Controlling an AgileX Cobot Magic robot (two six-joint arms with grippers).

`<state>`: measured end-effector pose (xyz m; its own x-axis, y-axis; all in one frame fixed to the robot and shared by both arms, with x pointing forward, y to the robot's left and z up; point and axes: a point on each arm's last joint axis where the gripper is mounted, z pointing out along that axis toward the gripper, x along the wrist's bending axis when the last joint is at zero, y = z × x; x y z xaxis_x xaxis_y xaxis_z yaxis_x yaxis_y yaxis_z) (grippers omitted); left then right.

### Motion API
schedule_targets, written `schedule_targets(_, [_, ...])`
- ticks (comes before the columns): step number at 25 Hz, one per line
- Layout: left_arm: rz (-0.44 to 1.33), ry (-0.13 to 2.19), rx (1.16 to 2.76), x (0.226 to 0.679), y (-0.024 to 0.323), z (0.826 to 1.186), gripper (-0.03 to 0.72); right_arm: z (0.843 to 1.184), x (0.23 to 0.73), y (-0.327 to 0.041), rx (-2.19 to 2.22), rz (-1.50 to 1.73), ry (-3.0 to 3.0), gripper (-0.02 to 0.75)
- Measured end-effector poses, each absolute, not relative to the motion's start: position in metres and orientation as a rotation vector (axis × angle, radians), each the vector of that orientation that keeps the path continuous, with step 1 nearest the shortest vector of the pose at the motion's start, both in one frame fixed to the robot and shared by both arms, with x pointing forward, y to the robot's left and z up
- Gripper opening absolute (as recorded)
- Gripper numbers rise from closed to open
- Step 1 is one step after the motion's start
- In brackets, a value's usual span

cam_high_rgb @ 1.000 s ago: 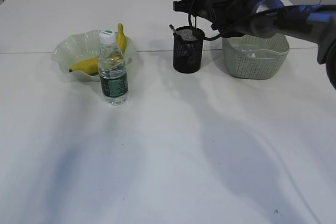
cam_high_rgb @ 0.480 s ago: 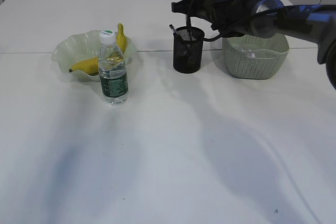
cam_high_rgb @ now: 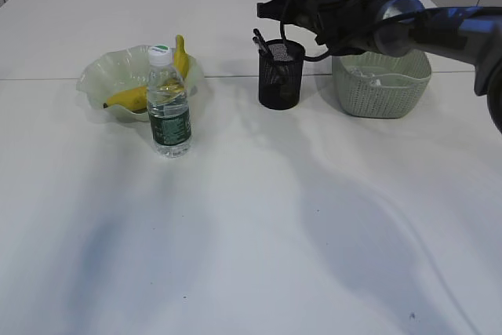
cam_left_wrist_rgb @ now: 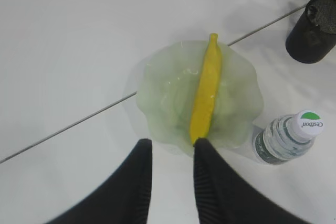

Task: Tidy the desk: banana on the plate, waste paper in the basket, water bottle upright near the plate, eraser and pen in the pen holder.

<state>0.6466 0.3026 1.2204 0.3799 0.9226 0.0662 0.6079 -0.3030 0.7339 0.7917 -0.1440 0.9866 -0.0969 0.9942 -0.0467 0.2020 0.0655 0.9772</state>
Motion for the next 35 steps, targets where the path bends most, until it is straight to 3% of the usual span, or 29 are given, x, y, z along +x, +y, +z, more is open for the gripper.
schedule_targets(5, [0.669, 1.310, 2.013, 0.647, 0.303, 1.221, 0.181, 1.001, 0.790, -0.148, 1.268, 1.121, 1.403, 0.196])
schedule_targets(10, [0.719, 1.297, 1.963, 0.651, 0.304, 1.225, 0.181, 1.037, 0.783, -0.153, 1.200, 1.104, 1.350, 0.196])
schedule_targets(20, [0.917, 1.319, 1.618, 0.663, 0.310, 1.249, 0.181, 1.101, 0.764, -0.163, 1.133, 1.123, 1.235, 0.196])
schedule_targets(35, [1.227, 1.337, 1.293, 0.599, 0.326, 1.326, 0.181, 1.135, 0.698, -0.185, 1.135, 1.064, 1.293, 0.196])
